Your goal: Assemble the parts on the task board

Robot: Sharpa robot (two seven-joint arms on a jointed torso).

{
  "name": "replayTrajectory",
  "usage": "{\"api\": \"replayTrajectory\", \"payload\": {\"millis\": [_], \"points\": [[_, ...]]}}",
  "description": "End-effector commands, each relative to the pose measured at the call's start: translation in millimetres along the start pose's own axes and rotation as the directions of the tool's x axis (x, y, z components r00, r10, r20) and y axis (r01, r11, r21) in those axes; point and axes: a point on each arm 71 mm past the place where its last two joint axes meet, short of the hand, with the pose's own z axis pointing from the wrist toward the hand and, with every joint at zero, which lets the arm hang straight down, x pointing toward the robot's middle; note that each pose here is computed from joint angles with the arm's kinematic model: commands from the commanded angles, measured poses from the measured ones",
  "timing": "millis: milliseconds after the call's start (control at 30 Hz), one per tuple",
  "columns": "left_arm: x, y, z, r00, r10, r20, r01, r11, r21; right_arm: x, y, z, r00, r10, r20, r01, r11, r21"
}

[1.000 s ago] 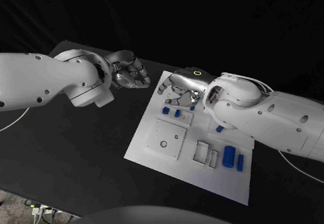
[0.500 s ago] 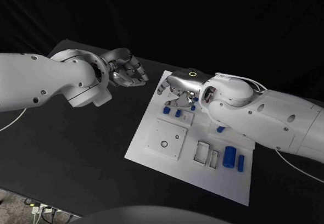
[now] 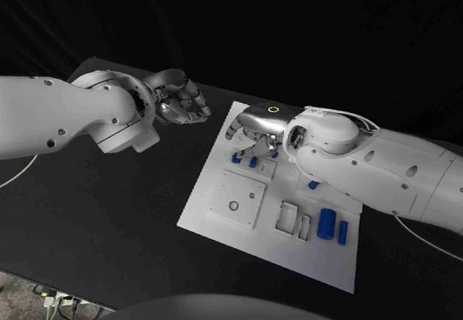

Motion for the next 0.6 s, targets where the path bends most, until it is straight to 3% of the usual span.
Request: {"api": "replayTrajectory", "payload": {"millis": [33, 600], "points": [[1.7, -2.1, 0.7, 1.0, 0.005, -0.013, -0.005, 1.0, 0.004, 6.1, 1.2, 0.8, 0.999, -0.026, -0.047, 0.025, 1.0, -0.008], [5.1, -5.1, 2.5, 1.0, 0.01, -0.03, -0.01, 1.0, 0.006, 16.0, 0.0, 2.1, 0.999, -0.023, -0.04, 0.023, 1.0, 0.008]]}}
